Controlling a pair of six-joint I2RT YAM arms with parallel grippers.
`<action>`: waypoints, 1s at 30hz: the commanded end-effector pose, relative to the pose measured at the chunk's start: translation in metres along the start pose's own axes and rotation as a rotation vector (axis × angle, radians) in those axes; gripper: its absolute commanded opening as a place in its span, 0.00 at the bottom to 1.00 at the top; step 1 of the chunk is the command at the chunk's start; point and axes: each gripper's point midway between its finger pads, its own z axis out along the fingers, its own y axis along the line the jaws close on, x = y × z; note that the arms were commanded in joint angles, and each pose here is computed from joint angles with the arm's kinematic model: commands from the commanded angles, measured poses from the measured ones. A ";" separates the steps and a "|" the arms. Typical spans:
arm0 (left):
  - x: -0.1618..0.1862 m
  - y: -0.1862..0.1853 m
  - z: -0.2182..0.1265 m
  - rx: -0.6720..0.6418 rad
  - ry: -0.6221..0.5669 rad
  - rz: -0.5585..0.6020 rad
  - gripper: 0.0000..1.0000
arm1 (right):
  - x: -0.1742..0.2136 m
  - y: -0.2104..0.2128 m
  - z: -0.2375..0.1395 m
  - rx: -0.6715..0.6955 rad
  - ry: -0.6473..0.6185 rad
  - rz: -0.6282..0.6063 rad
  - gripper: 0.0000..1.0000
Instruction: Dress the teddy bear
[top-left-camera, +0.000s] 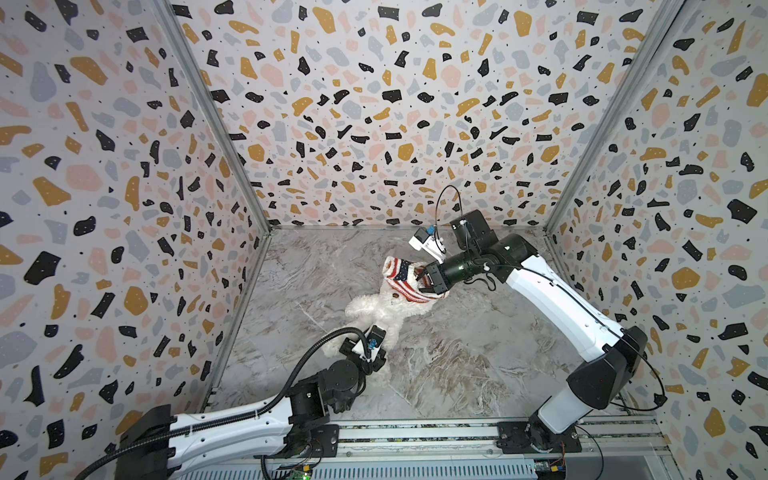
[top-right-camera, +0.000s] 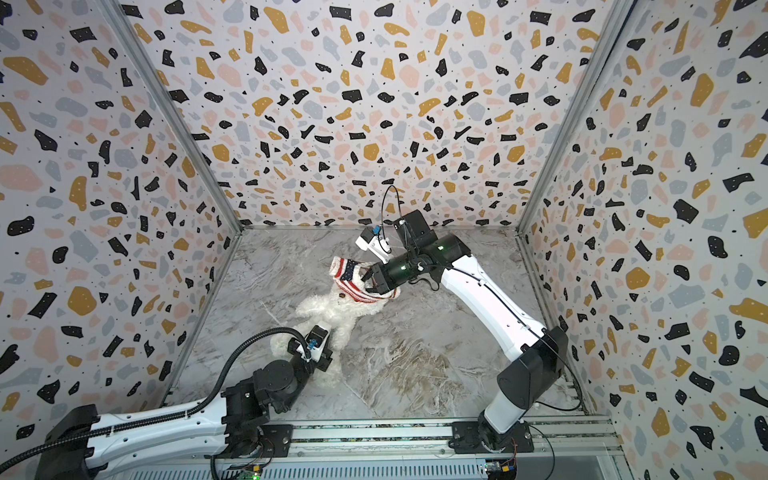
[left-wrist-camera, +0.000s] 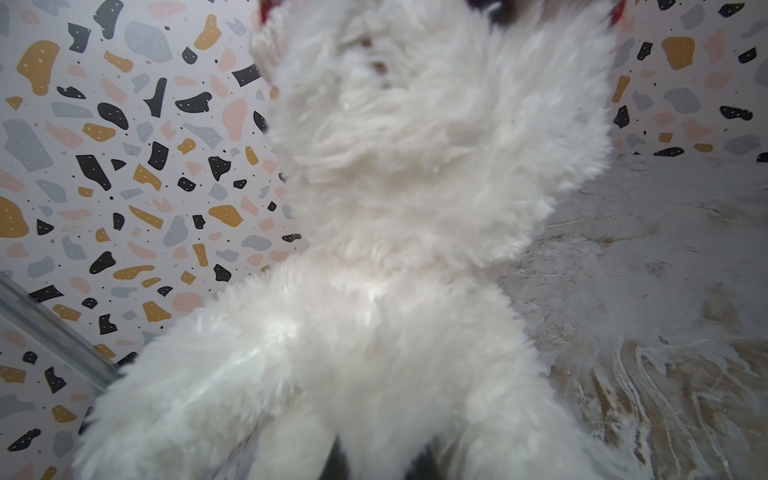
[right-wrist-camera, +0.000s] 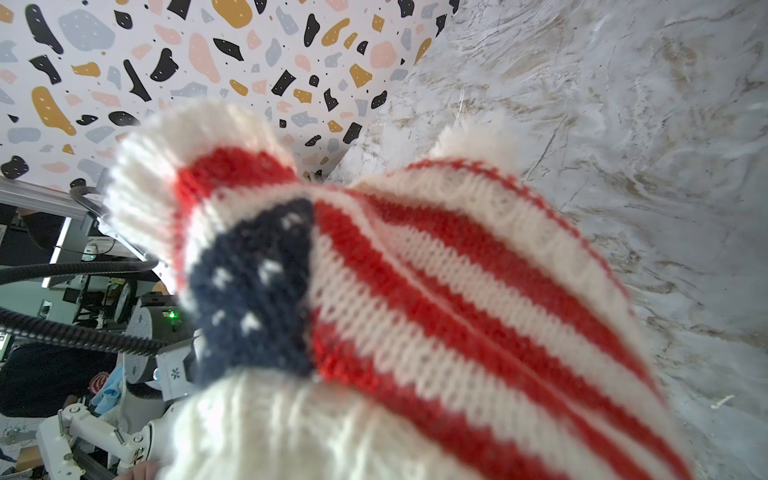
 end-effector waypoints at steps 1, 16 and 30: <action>-0.017 -0.004 -0.001 0.039 -0.043 -0.125 0.56 | -0.007 0.021 -0.021 0.024 -0.084 -0.083 0.00; -0.019 -0.020 -0.009 0.314 0.112 -0.769 1.00 | 0.014 -0.022 -0.038 0.278 -0.362 -0.467 0.00; -0.118 -0.007 0.009 0.628 0.035 -1.028 0.54 | 0.034 -0.015 -0.034 0.196 -0.440 -0.722 0.00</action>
